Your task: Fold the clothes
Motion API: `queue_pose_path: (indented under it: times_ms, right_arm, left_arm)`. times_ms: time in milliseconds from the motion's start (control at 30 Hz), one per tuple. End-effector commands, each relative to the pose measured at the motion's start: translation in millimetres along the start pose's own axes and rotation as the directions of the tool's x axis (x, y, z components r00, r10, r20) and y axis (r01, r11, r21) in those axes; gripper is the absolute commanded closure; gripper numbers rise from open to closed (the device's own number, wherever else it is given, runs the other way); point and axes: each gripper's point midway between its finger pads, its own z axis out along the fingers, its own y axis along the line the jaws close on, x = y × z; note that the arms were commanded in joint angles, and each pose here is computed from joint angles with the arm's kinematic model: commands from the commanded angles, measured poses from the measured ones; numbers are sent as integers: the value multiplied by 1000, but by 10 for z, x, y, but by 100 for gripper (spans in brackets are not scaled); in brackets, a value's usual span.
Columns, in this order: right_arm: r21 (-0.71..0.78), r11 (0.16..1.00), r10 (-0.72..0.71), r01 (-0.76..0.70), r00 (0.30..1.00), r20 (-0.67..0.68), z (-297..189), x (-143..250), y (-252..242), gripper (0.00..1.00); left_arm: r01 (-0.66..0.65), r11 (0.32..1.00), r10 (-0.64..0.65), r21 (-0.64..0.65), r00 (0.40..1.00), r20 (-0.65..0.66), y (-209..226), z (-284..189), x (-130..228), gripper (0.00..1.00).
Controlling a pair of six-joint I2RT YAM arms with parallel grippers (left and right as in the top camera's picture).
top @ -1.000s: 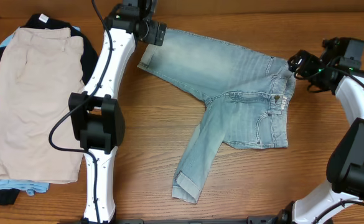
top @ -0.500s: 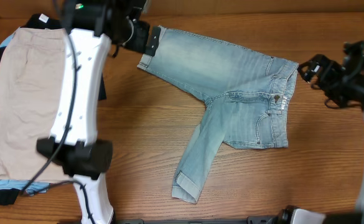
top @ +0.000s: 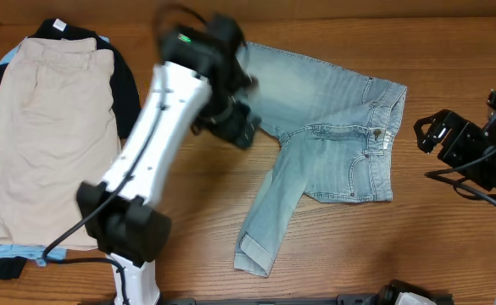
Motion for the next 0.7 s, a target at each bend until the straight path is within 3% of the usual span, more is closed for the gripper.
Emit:
queue_pose_path:
  times_ms: [0,200,333,500,667]
  right_arm:
    - [8,999,-42,42,999,19,-11,-52,-7,2]
    - [14,999,-33,34,999,-14,86,-58,-43,4]
    - [20,1000,-22,23,999,-41,172,-63,-75,6]
    - [23,1000,-16,17,998,-58,224,-65,-94,7]
    - [23,1000,-16,17,998,-58,227,-67,-95,7]
  left_arm:
    - [-11,997,19,81,995,-95,-211,401,169,8]
    - [-155,961,177,229,981,-79,-604,965,414,10]
    - [-226,943,244,246,969,-44,-759,1179,614,10]
    - [-176,955,197,238,978,-66,-720,1403,867,15]
    - [-145,960,172,240,980,-97,-674,1454,992,30]
